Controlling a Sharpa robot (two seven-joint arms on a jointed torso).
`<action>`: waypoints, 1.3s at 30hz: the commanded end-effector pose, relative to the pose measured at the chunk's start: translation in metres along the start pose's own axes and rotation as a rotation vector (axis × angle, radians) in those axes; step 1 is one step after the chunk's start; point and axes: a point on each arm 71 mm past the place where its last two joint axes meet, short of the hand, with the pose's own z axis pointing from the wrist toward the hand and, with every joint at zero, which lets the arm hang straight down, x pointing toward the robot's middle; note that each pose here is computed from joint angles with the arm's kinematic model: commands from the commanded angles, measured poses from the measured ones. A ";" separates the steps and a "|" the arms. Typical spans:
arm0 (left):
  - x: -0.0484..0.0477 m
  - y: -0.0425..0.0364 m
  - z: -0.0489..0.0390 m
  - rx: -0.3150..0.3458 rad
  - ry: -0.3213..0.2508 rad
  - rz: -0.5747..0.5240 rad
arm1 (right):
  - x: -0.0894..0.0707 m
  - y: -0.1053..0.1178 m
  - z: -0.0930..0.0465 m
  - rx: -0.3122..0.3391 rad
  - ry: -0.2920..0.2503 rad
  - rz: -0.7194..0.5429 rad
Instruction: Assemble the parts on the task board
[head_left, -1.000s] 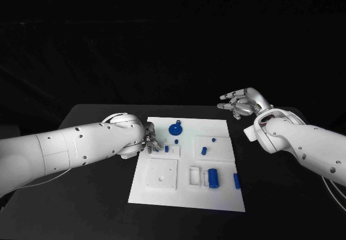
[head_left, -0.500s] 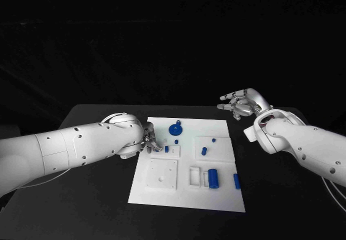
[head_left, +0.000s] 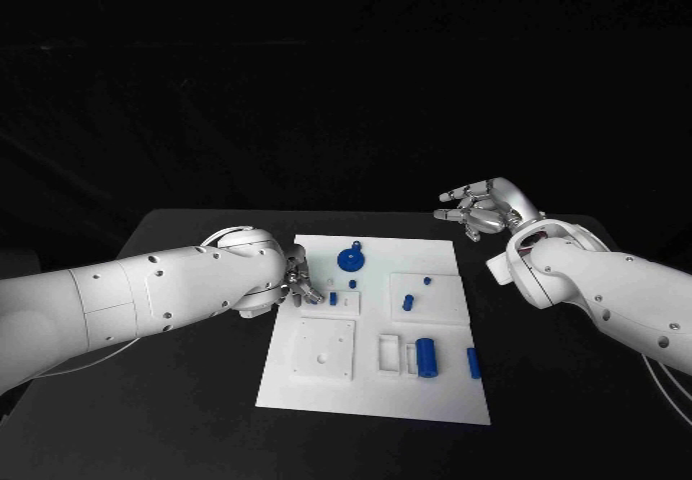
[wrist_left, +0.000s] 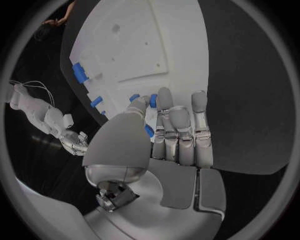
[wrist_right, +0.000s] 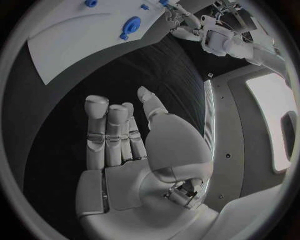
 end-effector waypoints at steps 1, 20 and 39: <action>0.0056 0.0060 0.0019 -0.035 0.014 0.011 | 0.002 0.001 0.000 -0.010 0.013 0.002; 0.0032 0.0083 0.0009 -0.035 0.008 -0.022 | 0.004 -0.001 -0.001 -0.001 0.023 0.001; -0.0011 0.0108 -0.0020 -0.034 0.007 -0.050 | 0.002 -0.004 -0.001 0.006 0.021 -0.007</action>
